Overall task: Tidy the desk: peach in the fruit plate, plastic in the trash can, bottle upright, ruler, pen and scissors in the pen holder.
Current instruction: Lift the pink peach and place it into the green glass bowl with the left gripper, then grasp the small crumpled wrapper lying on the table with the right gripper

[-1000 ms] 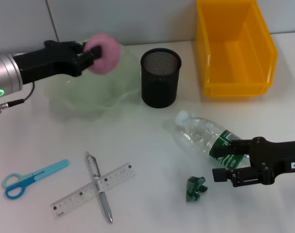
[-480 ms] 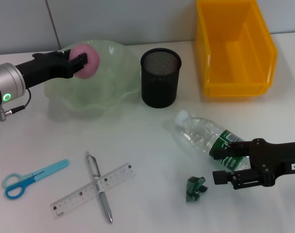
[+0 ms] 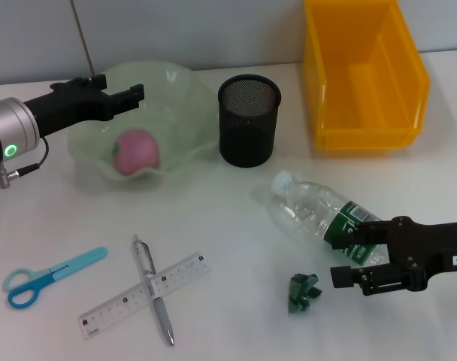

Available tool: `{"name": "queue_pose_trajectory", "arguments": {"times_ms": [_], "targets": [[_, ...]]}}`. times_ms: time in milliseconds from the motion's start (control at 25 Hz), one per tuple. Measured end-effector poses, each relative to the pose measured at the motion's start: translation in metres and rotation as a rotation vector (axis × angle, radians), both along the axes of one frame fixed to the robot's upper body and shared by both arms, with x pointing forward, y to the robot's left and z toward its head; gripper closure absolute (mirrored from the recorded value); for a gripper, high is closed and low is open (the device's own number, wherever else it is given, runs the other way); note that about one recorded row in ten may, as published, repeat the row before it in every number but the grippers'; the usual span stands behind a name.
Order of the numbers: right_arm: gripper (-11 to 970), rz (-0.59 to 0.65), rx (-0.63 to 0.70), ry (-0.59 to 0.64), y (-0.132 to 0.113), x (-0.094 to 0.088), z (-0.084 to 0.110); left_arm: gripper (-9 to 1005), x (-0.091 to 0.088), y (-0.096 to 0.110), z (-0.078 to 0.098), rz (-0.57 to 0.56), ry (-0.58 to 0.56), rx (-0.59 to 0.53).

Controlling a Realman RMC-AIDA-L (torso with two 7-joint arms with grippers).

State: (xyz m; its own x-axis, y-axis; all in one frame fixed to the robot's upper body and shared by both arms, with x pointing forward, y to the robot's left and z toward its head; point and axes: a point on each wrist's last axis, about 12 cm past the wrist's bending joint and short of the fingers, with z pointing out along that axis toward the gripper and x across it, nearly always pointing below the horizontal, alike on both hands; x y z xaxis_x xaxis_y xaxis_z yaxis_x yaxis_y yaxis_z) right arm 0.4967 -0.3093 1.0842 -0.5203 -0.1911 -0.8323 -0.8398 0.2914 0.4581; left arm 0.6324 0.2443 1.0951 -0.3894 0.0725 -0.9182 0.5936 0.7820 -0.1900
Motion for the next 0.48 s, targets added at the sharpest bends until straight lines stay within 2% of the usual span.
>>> {"name": "queue_pose_trajectory", "arguments": {"times_ms": [200, 480], "targets": [[218, -0.001, 0.001, 0.002, -0.0004, -0.0009, -0.0004, 190, -0.0006, -0.0001, -0.0002, -0.004, 0.001, -0.003], [220, -0.001, 0.001, 0.002, -0.0005, -0.001, -0.0005, 183, -0.0017, -0.0004, -0.0004, -0.011, 0.002, -0.007]]}}
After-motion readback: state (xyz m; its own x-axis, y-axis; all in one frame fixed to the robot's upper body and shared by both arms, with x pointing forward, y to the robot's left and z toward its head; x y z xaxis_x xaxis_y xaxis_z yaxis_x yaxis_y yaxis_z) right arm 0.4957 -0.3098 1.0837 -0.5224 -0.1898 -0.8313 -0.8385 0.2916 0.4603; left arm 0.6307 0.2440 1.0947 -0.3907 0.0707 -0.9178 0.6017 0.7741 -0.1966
